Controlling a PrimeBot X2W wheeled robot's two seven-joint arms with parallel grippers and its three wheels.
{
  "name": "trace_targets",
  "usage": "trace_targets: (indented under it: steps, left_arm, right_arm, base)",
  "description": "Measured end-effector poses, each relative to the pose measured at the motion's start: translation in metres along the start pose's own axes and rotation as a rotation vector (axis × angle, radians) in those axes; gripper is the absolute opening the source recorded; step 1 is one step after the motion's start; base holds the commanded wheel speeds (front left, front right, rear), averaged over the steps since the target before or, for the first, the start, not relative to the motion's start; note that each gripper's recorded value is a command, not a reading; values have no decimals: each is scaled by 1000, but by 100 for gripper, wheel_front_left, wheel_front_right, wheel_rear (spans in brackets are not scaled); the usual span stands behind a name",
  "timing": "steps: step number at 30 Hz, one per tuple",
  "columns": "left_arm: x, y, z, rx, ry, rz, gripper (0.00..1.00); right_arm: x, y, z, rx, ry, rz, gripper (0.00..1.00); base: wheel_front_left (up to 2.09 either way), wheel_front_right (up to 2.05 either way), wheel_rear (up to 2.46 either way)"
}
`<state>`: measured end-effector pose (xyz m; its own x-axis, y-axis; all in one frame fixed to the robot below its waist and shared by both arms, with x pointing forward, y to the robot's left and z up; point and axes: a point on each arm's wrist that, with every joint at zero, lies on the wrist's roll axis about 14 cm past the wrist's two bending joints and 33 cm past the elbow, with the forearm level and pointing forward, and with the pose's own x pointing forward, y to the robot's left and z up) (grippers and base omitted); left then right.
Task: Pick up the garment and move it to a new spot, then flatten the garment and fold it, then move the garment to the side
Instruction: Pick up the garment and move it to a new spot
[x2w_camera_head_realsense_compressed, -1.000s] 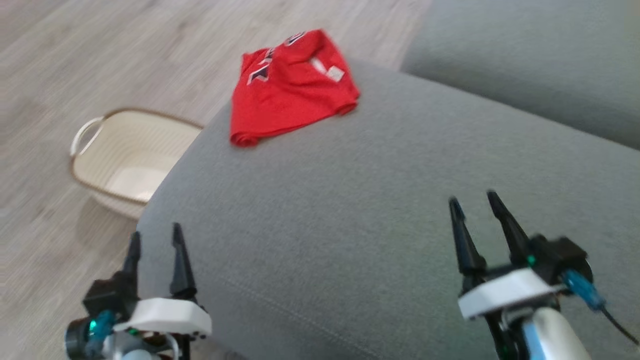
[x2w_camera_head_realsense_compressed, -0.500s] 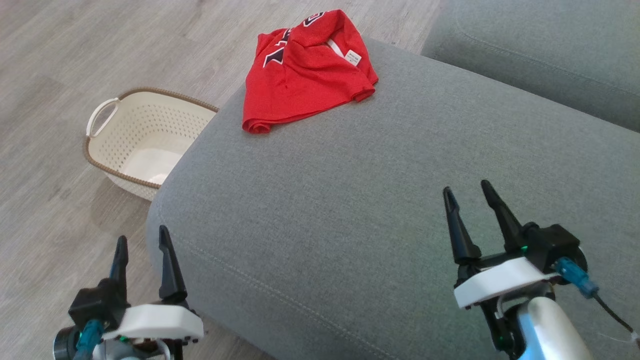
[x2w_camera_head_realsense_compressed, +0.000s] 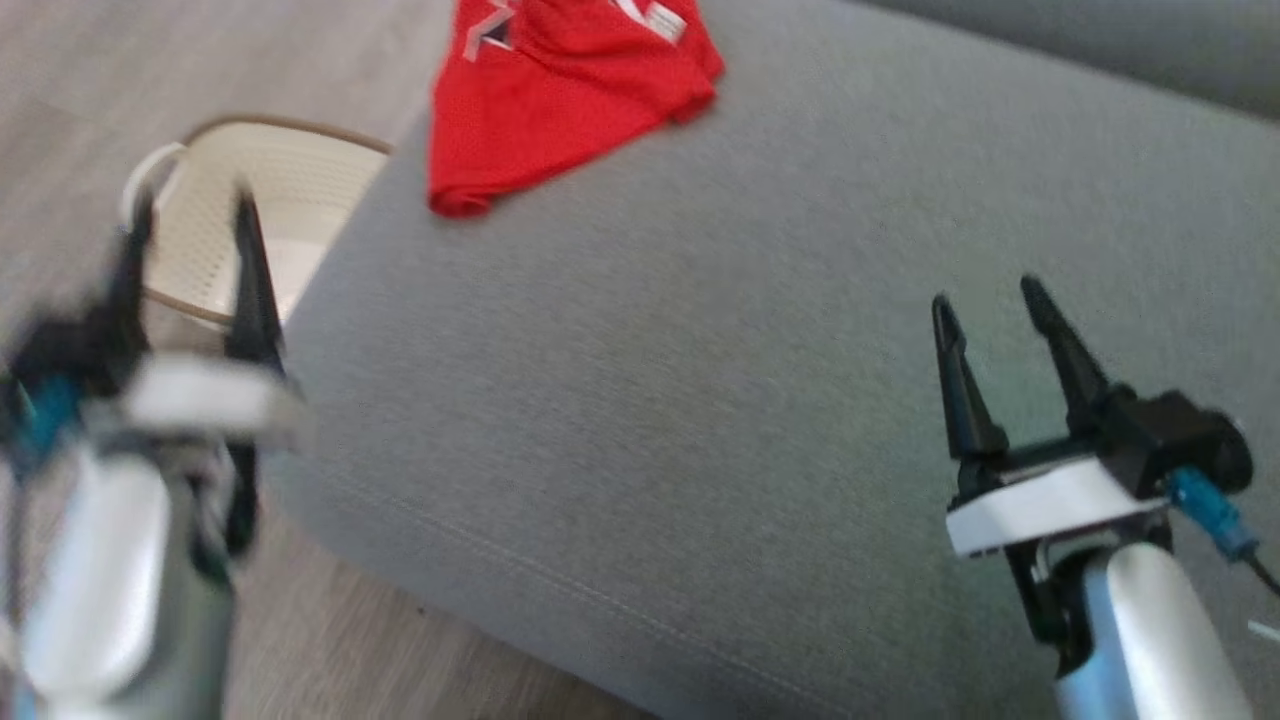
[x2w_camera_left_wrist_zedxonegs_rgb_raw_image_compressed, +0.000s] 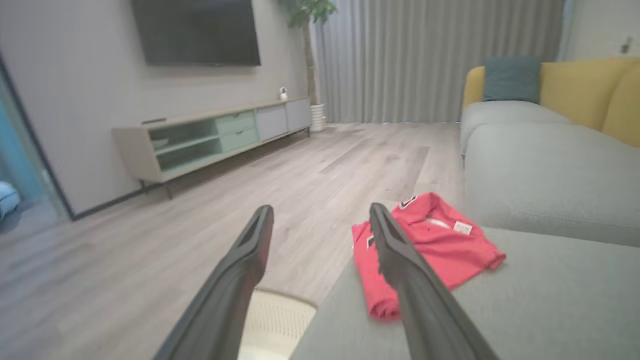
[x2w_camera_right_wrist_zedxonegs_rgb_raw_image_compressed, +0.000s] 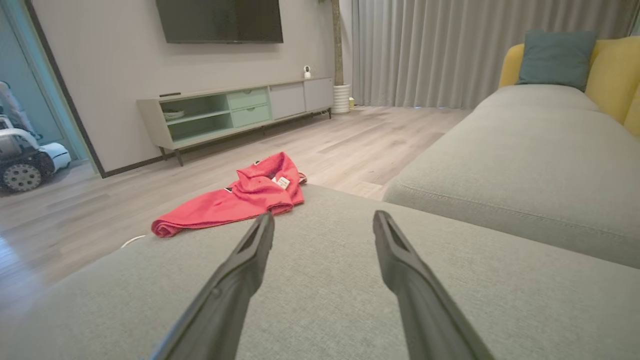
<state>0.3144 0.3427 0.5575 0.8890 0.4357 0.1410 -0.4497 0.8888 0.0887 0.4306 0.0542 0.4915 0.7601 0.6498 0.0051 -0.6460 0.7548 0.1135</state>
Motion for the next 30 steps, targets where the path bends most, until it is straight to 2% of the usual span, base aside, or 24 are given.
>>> trace_targets:
  steps: [4, 6, 10, 13, 17, 23, 26, 30]
  left_arm:
    - [79, -35, 34, 109, -72, -143, 100]
    - [115, -53, 35, 154, -51, -194, 100]
    - [171, -87, 6, 177, 79, -243, 100]
    - [201, -115, -27, 150, 191, -267, 100]
    - [213, -161, -94, 109, 405, -330, 100]
    - [188, -212, -193, 95, 728, -414, 100]
    - [187, -217, -217, 115, 786, -406, 100]
    - [203, -220, -220, 129, 793, -387, 100]
  right_arm:
    - [8, -27, 2, -12, -17, -54, 100]
    - [11, -41, 0, -17, -19, -81, 100]
    - [8, -69, -10, -26, -7, -143, 100]
    - [4, -87, -17, -22, 0, -183, 100]
    - [-6, -113, -31, -21, 28, -247, 100]
    - [-30, -148, -59, -22, 99, -349, 100]
    - [-39, -158, -69, -24, 122, -380, 100]
    - [-46, -165, -76, -22, 140, -402, 100]
  base:
    - [0, 0, 0]
    - [0, 0, 0]
    - [0, 0, 0]
    - [0, 0, 0]
    - [0, 0, 0]
    - [0, 0, 0]
    - [0, 0, 0]
    - [0, 0, 0]
